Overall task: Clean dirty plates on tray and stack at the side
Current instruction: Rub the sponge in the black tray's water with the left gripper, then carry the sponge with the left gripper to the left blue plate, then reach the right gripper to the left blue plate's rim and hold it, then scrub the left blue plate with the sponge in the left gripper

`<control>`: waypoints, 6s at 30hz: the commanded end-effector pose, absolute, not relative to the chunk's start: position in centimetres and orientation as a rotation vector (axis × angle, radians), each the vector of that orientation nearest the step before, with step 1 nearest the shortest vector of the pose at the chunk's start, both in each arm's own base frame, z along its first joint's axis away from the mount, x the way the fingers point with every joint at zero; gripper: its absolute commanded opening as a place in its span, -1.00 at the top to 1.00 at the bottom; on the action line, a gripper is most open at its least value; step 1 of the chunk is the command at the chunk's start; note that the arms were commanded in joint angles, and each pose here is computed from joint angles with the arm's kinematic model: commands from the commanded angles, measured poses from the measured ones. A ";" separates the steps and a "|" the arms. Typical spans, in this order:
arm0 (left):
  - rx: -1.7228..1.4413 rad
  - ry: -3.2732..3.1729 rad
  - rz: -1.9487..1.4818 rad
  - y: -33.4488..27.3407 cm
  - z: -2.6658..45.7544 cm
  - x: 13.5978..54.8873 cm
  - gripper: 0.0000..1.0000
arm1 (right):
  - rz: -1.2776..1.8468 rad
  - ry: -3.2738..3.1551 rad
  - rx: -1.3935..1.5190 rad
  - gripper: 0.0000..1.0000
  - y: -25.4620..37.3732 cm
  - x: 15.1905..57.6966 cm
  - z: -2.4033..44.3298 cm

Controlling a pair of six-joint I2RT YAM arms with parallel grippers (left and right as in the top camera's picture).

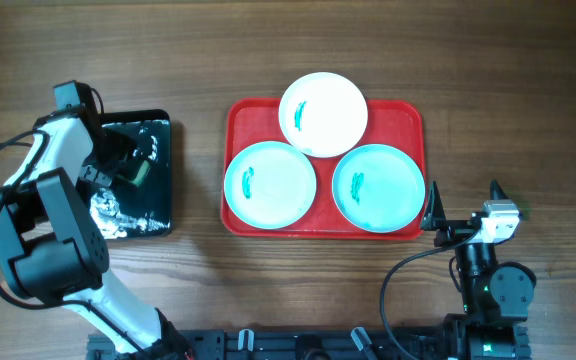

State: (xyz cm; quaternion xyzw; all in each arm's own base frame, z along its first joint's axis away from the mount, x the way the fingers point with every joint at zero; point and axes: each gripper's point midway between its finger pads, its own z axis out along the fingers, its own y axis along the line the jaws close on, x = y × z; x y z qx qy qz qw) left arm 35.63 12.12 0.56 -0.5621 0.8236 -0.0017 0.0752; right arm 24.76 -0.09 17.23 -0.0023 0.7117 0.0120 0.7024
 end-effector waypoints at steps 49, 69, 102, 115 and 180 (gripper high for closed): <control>-1.366 2.366 -0.094 9.9 13.2 34.5 0.92 | 0.011 1.580 -0.010 -0.99 -0.2 24.7 17.3; -0.986 2.475 -0.491 0.0 21.2 31.7 0.92 | 0.011 1.580 -0.010 -0.99 -0.2 24.7 17.3; -0.153 2.896 -0.351 -19.6 1.5 30.6 0.06 | 0.748 1.252 0.048 -1.00 5.7 21.7 27.3; -0.399 2.785 -0.363 -13.7 7.1 33.3 -0.06 | 1.357 2.001 -0.361 -0.86 14.1 30.8 30.2; -0.393 2.736 0.327 -9.2 1.4 33.3 0.92 | 0.481 2.854 -0.252 0.91 23.1 32.6 0.3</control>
